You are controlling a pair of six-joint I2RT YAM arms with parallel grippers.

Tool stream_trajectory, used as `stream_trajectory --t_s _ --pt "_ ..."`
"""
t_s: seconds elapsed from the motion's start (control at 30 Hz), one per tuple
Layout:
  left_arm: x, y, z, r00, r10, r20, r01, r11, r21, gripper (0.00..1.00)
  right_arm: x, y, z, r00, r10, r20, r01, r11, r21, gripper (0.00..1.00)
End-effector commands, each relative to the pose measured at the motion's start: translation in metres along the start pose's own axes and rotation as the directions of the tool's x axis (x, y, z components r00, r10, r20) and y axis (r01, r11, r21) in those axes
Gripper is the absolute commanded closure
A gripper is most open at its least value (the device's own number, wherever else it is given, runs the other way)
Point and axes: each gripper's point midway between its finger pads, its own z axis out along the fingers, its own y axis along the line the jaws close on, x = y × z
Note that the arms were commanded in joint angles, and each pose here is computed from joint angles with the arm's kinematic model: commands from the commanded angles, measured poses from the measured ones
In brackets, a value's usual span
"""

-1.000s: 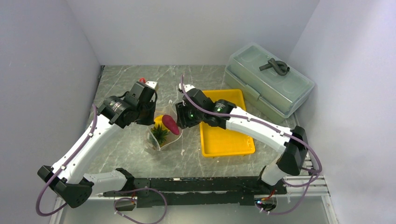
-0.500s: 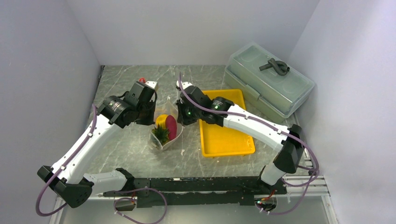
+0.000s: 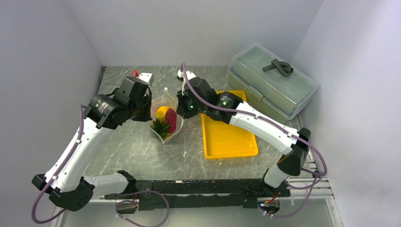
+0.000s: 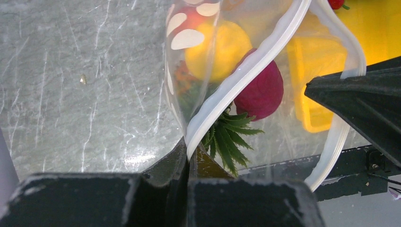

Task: Place the food in the zip-top bag and seal the zipper
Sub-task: Adjust the zipper food storage bag at the center of the board.

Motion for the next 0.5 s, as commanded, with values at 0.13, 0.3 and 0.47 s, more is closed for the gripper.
stream_trajectory --t_s 0.13,0.3,0.47 --pt "0.026 0.022 0.029 0.997 0.018 -0.075 -0.028 0.99 -0.135 1.0 0.044 -0.053 0.029 0.995 0.014 -0.094 -0.001 0.99 0.142 1.0" --pt "0.018 0.039 0.016 1.0 0.026 -0.015 -0.028 0.979 -0.201 1.0 0.054 -0.08 0.02 0.994 0.034 -0.099 -0.014 0.98 0.197 1.0" --pt "0.012 0.039 0.014 1.0 0.025 0.003 -0.024 0.978 -0.208 1.0 0.059 -0.069 0.021 0.993 0.071 -0.094 -0.058 0.99 0.13 1.0"
